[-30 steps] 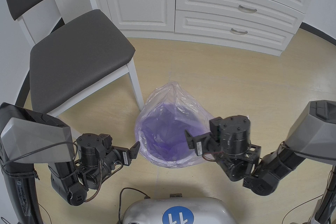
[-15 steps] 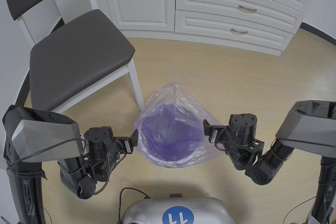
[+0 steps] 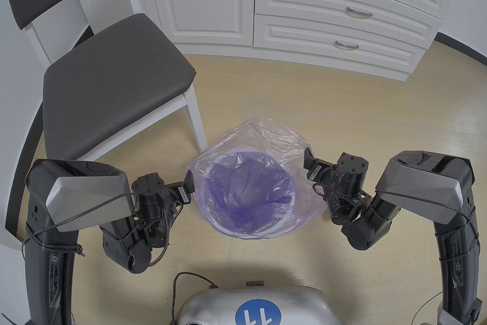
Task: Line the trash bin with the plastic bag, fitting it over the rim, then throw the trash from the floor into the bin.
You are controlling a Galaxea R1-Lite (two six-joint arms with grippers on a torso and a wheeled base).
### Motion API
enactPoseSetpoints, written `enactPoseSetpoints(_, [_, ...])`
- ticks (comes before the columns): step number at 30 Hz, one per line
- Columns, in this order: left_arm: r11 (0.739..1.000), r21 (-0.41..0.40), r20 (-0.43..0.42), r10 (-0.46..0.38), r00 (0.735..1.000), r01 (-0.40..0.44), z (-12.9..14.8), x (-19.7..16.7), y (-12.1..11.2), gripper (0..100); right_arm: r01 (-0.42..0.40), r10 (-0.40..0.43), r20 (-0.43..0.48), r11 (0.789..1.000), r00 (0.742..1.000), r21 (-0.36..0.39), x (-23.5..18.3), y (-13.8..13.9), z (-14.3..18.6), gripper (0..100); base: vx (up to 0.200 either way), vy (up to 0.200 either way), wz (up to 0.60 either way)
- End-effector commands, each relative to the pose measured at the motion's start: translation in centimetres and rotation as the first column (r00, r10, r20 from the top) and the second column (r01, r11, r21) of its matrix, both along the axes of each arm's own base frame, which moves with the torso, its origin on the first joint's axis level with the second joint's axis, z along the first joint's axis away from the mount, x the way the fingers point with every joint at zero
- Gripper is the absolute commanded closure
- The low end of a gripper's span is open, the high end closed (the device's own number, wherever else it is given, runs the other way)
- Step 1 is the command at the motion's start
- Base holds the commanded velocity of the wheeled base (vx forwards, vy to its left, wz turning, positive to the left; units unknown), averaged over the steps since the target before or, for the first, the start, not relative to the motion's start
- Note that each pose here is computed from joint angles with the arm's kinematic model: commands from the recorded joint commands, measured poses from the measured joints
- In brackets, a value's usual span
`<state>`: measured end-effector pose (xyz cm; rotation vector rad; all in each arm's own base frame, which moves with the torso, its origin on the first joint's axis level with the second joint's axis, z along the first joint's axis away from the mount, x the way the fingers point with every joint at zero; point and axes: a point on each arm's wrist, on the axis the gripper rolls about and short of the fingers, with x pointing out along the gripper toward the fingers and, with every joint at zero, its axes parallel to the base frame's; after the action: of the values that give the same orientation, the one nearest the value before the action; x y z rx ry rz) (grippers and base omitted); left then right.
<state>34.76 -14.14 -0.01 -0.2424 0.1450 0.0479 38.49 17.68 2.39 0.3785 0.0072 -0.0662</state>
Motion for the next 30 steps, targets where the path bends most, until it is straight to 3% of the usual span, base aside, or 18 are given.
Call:
enactPoseSetpoints(1, [1.000,-0.015,0.009,0.020,1.000,-0.020,-0.6,0.8,0.1,0,0.011,-0.011,0.010,1.000,1.000,0.019,0.6,-0.4,-0.9,0,0.000,0.000,0.00])
enactPoseSetpoints(6, [0.999,-0.029,0.013,0.022,1.000,-0.021,-0.5,0.9,0.0,0,-0.019,0.017,0.018,0.998,1.000,0.063,0.7,-0.2,-1.2,0,0.000,0.000,0.00])
enactPoseSetpoints(18, [0.999,-0.023,-0.004,0.025,1.000,-0.025,-1.5,1.1,0.0,0,-0.009,0.010,-0.020,0.999,1.000,0.050,1.8,-0.9,-3.7,0,0.000,0.000,0.00])
enactPoseSetpoints(24, [0.999,-0.009,-0.034,0.036,0.999,-0.036,-3.3,1.5,0.3,0,0.002,0.000,-0.047,0.999,0.999,0.039,2.3,-1.4,-5.4,0,0.000,0.000,0.00])
enactPoseSetpoints(30, [0.999,-0.006,-0.041,0.033,0.999,-0.033,-3.5,1.4,0.2,0,-0.012,0.014,-0.051,0.999,0.999,0.037,2.1,-1.2,-5.5,0,0.000,0.000,0.00])
